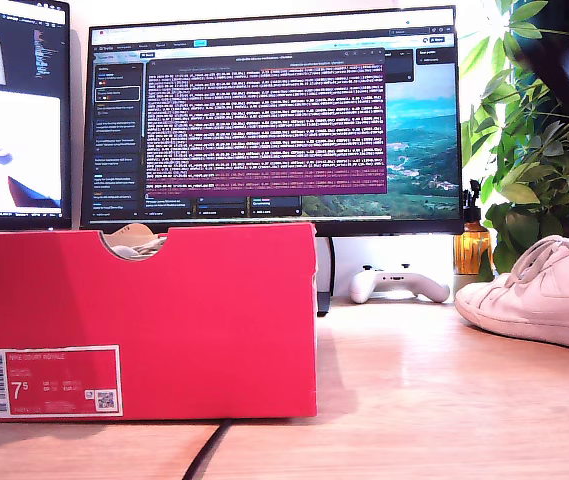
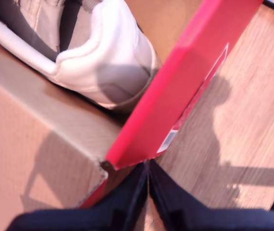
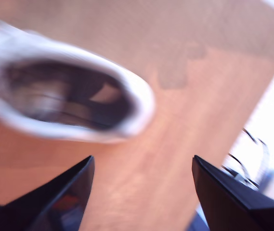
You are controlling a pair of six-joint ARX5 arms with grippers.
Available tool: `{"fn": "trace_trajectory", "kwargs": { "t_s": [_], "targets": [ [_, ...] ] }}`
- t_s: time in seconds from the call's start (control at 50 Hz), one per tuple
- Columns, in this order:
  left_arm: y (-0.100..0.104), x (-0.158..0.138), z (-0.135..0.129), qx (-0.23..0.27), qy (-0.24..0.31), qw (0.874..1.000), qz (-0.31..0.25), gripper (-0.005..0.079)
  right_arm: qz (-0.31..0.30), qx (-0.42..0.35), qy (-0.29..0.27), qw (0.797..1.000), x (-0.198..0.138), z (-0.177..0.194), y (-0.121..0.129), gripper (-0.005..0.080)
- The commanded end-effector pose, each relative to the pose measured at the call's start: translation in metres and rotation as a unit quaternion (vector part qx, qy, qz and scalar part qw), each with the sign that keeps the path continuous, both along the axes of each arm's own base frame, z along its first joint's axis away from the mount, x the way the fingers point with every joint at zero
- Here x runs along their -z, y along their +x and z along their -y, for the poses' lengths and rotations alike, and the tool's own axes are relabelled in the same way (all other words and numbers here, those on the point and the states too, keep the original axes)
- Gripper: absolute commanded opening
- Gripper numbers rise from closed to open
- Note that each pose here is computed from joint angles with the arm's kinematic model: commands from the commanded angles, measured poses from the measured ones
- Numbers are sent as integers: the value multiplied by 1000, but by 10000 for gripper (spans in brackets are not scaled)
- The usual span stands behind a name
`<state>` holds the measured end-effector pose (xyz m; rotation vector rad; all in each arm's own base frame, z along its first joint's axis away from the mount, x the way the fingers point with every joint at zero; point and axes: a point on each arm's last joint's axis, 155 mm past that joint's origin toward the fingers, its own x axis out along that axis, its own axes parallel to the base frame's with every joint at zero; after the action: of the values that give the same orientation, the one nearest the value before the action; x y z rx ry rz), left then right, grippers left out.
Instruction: Pack the white shoes by picking the first shoe and placing it inside the red shoebox, left side, then picking and rotating the second shoe and placing it in the shoebox
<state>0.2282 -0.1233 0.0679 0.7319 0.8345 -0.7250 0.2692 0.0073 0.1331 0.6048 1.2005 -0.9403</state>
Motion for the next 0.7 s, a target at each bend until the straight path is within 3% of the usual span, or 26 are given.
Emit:
{"fn": "trace_trajectory", "kwargs": {
  "t_s": [0.0, 0.68],
  "targets": [
    [4, -6, 3, 0, -6, 1000, 7, -19, 5, 9, 0, 1000, 6, 2, 3, 595],
    [4, -6, 3, 0, -6, 1000, 6, -19, 46, 66, 14, 997, 43, 28, 22, 592]
  ]
}}
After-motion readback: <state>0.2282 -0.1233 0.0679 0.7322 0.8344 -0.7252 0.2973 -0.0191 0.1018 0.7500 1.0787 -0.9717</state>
